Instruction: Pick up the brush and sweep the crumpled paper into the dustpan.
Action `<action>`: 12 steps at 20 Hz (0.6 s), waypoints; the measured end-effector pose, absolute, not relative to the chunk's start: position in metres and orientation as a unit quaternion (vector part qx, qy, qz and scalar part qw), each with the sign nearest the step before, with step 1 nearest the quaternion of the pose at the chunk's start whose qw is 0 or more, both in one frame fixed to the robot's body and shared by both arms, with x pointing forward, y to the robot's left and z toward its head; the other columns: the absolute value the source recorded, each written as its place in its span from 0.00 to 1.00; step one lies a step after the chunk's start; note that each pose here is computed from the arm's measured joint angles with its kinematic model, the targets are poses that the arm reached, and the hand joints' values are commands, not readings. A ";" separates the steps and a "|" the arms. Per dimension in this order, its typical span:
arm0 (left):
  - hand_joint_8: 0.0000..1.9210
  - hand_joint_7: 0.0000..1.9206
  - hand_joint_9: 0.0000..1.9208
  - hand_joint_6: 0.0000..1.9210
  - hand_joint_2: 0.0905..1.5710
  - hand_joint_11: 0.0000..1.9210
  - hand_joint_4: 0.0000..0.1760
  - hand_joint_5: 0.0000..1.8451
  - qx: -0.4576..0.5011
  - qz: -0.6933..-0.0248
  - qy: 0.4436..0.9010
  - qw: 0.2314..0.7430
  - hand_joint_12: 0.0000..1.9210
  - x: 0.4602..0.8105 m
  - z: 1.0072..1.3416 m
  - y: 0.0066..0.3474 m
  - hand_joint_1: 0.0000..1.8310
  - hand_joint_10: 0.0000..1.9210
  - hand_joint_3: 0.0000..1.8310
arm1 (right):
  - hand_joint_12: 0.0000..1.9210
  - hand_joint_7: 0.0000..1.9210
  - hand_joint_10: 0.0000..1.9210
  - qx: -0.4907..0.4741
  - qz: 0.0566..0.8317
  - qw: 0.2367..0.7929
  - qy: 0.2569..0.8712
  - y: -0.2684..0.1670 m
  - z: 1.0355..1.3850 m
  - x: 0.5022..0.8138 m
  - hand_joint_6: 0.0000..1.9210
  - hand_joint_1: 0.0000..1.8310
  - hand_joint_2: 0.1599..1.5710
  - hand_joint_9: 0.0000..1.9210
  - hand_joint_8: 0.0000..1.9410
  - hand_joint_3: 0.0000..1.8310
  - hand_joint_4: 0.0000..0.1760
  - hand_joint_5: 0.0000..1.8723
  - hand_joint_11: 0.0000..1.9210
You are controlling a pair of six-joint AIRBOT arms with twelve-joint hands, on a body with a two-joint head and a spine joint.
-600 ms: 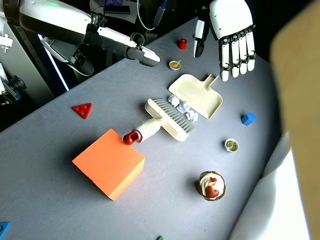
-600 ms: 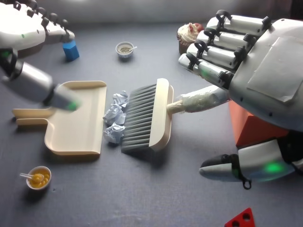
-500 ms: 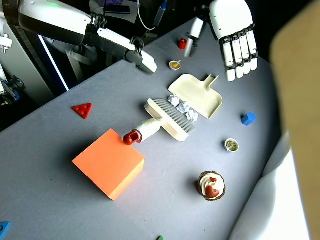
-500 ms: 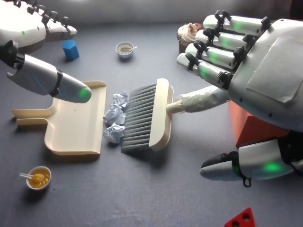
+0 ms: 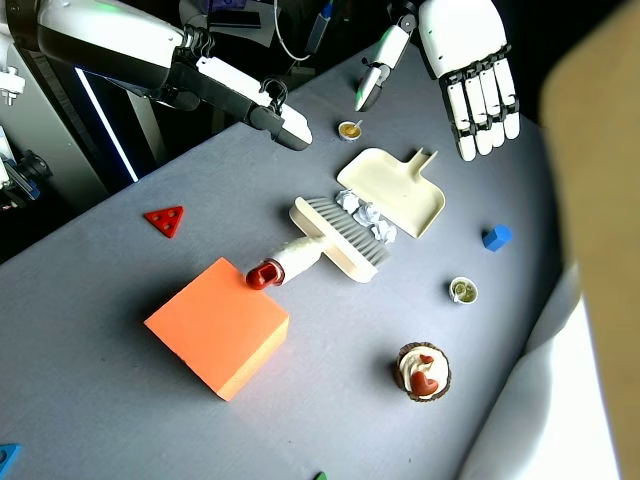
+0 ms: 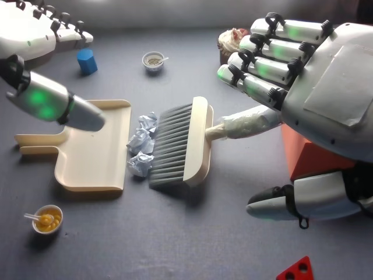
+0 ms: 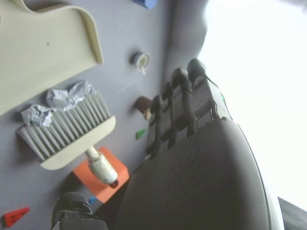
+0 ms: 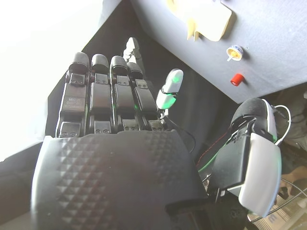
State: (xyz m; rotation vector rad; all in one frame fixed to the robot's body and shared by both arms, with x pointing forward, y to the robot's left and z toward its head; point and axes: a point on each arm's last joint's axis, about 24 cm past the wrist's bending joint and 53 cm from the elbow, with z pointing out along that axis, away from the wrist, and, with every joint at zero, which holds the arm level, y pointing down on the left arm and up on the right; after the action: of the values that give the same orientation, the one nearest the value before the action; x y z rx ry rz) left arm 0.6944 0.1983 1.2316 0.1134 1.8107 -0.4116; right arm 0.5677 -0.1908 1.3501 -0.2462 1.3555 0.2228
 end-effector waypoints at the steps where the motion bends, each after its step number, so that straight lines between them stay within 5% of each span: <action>1: 0.00 0.03 0.03 0.00 0.57 0.01 0.00 0.00 0.052 -0.172 0.781 0.598 0.06 0.695 1.230 0.200 0.33 0.00 0.01 | 0.03 0.11 0.01 -0.113 0.102 0.766 0.624 -0.191 1.350 0.568 0.00 0.00 0.50 0.11 0.00 0.00 0.00 0.10 0.10; 4: 0.00 0.01 0.01 0.00 0.58 0.00 0.00 0.00 0.055 -0.158 0.780 0.603 0.05 0.701 1.229 0.210 0.51 0.00 0.01 | 0.01 0.07 0.00 -0.114 0.102 0.767 0.623 -0.191 1.350 0.568 0.00 0.00 0.49 0.07 0.00 0.00 0.00 0.06 0.07; 10: 0.00 0.03 0.02 0.01 0.61 0.00 0.00 0.02 0.088 -0.191 0.762 0.612 0.05 0.716 1.238 0.206 0.46 0.00 0.01 | 0.01 0.08 0.00 -0.115 0.102 0.767 0.623 -0.189 1.351 0.566 0.00 0.00 0.49 0.08 0.00 0.00 0.00 0.07 0.07; 12: 0.00 0.04 0.04 0.01 0.62 0.01 0.16 0.06 0.095 -0.198 0.761 0.610 0.06 0.718 1.236 0.211 0.45 0.00 0.01 | 0.01 0.09 0.01 -0.114 0.102 0.768 0.622 -0.190 1.351 0.566 0.01 0.00 0.50 0.09 0.01 0.00 0.00 0.08 0.09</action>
State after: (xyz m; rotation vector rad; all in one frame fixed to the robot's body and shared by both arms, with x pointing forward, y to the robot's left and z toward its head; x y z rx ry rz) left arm 0.7180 0.2115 1.2363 0.2194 1.7580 -0.4580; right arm 0.5665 -0.1899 1.3512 -0.2470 1.3505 0.2207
